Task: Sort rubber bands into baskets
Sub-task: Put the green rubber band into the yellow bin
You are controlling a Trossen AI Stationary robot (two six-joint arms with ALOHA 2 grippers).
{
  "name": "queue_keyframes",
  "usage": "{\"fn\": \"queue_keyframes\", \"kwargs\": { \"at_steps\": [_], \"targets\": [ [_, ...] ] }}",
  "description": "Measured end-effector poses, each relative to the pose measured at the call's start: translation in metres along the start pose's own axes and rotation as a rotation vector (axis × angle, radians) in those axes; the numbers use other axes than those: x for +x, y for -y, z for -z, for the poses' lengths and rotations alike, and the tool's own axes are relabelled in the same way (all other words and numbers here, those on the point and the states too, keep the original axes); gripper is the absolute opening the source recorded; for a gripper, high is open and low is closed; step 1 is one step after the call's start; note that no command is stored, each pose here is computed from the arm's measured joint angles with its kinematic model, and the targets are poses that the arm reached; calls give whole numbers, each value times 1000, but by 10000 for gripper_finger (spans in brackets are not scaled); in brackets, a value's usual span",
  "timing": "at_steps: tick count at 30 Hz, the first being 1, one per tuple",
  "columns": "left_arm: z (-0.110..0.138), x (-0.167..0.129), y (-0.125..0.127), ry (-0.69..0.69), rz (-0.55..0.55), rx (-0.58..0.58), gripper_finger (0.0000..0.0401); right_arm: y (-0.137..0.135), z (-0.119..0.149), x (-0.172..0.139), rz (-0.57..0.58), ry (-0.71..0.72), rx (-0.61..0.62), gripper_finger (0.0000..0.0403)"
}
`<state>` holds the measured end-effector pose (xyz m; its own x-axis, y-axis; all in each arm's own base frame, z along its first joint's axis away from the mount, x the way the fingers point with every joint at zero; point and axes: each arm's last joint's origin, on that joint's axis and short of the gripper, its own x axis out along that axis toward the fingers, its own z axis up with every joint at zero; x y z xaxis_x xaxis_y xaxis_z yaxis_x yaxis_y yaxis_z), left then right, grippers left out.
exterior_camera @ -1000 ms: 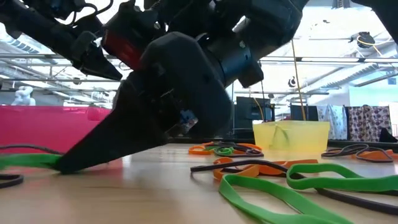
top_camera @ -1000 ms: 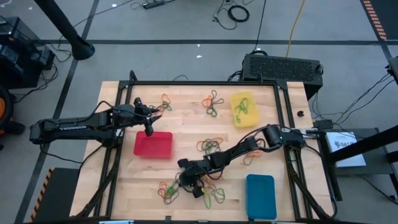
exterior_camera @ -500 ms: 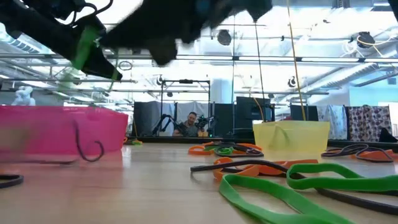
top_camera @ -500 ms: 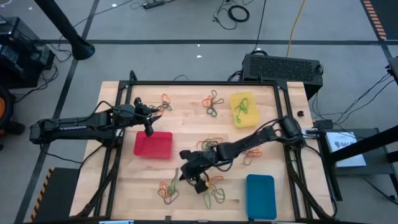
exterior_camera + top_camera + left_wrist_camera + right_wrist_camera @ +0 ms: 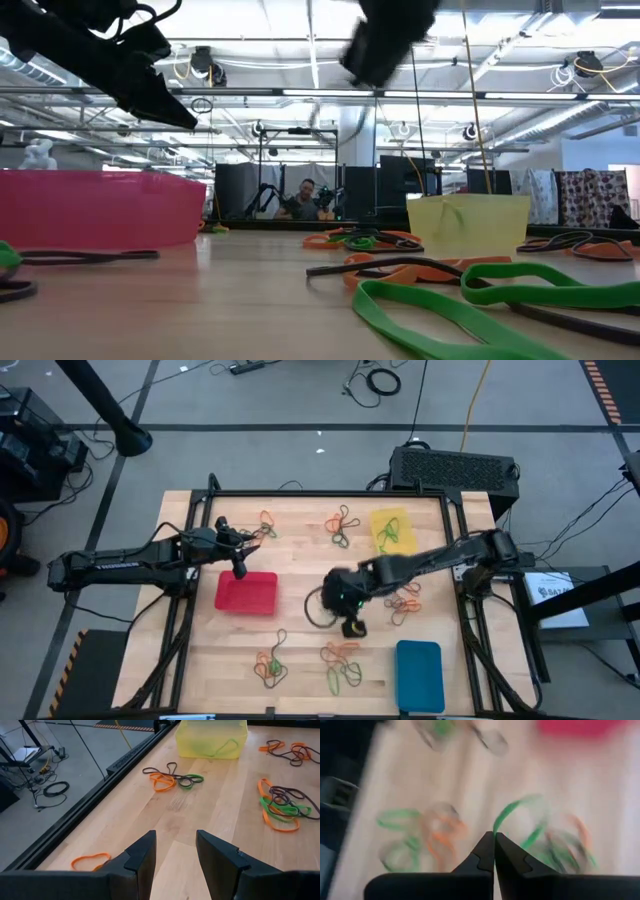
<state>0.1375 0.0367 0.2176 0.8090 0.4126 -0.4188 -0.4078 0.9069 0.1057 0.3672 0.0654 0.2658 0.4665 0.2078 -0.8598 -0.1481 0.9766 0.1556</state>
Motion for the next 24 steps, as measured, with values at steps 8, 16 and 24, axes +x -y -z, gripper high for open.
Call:
{"fn": "queue_keyframes", "kwargs": {
  "at_steps": [8,16,24],
  "targets": [
    [0,0,0,-4,0,1,148,82,48,-47,225,-169,251,0],
    [-5,0,0,52,-7,-12,148,144,121,-70,310,-227,446,0],
    [-10,0,-1,96,-20,38,148,182,168,-72,420,-244,641,7]
  ]
}}
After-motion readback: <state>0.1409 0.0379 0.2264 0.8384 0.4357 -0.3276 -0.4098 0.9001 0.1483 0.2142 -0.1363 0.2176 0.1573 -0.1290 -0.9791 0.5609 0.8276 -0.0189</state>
